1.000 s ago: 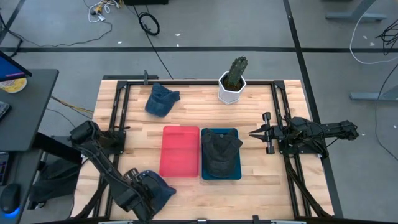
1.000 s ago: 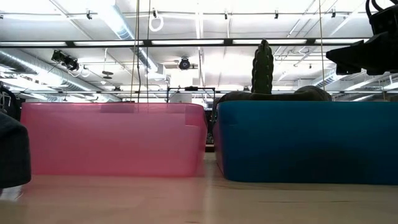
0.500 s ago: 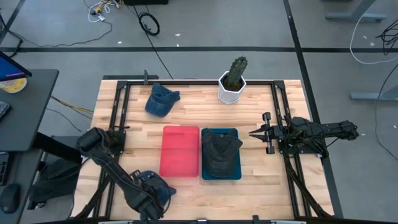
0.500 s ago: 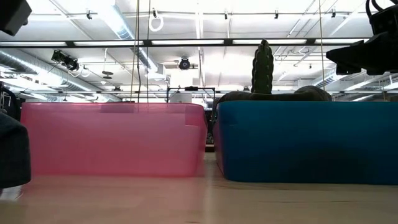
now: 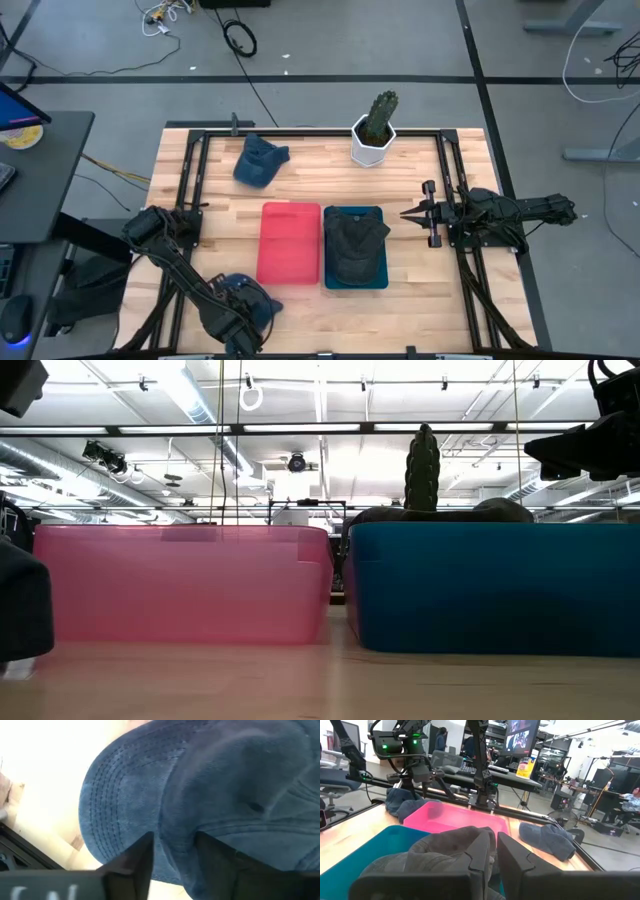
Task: Pick & Place hat
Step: Put the bottom blue cap into the red bin
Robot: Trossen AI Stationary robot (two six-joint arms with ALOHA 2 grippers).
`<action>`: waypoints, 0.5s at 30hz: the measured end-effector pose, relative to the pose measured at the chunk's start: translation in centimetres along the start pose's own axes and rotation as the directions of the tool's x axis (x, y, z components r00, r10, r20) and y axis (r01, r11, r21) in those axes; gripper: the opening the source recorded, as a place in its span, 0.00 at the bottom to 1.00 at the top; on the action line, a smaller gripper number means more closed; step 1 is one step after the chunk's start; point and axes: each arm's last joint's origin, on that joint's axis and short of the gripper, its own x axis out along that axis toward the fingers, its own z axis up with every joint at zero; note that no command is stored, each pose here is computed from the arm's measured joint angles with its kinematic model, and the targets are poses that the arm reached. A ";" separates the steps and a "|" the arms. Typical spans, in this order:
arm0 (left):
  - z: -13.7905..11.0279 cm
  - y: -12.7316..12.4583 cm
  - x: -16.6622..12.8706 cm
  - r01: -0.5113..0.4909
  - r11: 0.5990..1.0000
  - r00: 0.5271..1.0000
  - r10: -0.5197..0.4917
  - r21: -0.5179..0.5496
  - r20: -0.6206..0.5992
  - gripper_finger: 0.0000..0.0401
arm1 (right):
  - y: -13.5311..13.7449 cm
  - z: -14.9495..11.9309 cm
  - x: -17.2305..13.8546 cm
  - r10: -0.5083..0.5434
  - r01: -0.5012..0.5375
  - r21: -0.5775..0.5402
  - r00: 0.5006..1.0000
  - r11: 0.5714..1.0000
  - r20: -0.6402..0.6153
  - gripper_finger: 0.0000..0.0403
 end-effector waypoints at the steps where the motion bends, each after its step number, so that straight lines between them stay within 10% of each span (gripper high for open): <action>1: 0.0 0.0 0.0 0.000 1.000 1.000 0.000 0.009 -0.001 0.34 | 0.0 0.0 0.0 0.000 0.000 0.000 1.000 1.000 0.000 0.10; 6: -0.2 0.0 0.0 0.011 0.998 0.998 -0.007 0.057 -0.066 0.06 | 0.0 0.0 0.0 0.000 0.000 0.000 1.000 1.000 0.000 0.10; 15: -0.4 -0.1 -0.8 0.030 0.991 0.992 -0.013 0.134 -0.126 0.02 | 0.0 0.0 0.0 0.000 0.000 0.000 1.000 1.000 0.000 0.10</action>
